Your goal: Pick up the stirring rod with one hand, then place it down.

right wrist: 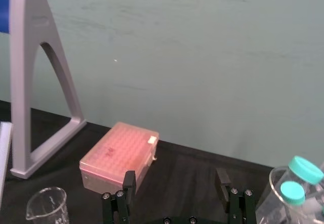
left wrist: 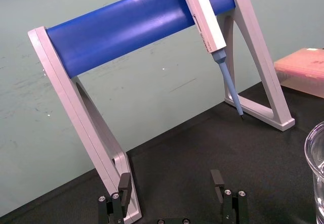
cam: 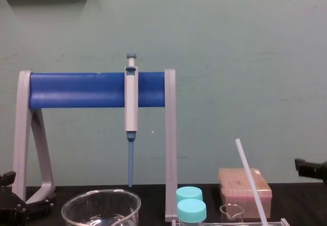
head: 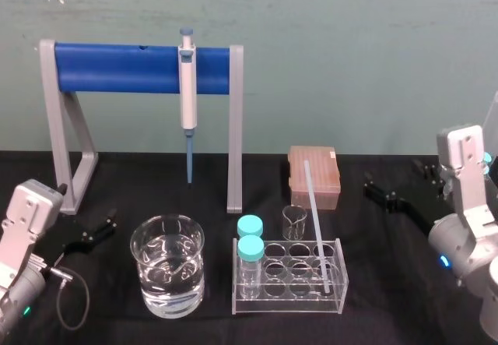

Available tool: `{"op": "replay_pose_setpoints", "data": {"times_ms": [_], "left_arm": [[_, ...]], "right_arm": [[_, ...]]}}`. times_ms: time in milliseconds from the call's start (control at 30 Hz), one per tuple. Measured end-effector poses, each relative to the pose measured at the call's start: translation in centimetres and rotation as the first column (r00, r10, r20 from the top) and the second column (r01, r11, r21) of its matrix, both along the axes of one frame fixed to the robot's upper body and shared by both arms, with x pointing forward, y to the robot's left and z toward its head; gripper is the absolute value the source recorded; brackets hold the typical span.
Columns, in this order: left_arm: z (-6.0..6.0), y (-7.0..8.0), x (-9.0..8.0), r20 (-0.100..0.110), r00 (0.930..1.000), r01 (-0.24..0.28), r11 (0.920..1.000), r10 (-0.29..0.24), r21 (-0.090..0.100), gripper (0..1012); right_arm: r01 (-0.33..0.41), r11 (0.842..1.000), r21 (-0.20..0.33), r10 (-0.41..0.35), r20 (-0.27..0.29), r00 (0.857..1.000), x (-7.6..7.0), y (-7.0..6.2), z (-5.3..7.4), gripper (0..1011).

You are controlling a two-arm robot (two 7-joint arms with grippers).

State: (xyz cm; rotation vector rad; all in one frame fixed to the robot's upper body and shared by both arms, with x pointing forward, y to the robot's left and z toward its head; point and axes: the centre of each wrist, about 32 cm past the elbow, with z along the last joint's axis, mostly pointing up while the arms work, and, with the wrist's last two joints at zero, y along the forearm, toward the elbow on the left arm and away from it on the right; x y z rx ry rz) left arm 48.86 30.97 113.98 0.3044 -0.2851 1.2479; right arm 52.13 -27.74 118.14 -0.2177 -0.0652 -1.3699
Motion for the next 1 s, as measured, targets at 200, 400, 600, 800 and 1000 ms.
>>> {"op": "replay_pose_setpoints", "data": {"times_ms": [200, 400, 600, 800, 1000], "left_arm": [[0.0, 0.0, 0.0, 0.0, 1.0, 0.0, 1.0, 0.0, 0.0, 1005], [0.0, 0.0, 0.0, 0.0, 1.0, 0.0, 1.0, 0.0, 0.0, 1005], [0.0, 0.0, 0.0, 0.0, 1.0, 0.0, 1.0, 0.0, 0.0, 1005], [0.0, 0.0, 0.0, 0.0, 1.0, 0.0, 1.0, 0.0, 0.0, 1005], [0.0, 0.0, 0.0, 0.0, 1.0, 0.0, 1.0, 0.0, 0.0, 1005]], "right_arm": [[0.011, 1.0, -0.001, -0.011, -0.022, 1.0, 0.0, 0.4, -1.2, 1000], [0.01, 1.0, -0.002, -0.01, -0.019, 1.0, 0.0, 0.4, -1.1, 1000], [0.009, 1.0, -0.001, -0.009, -0.016, 1.0, 0.0, 0.3, -1.0, 1000], [0.007, 1.0, -0.004, -0.007, -0.012, 1.0, 0.0, 0.2, -1.0, 1000], [-0.02, 0.998, -0.06, 0.022, 0.02, 1.0, -0.9, -0.7, -2.0, 1000]]}}
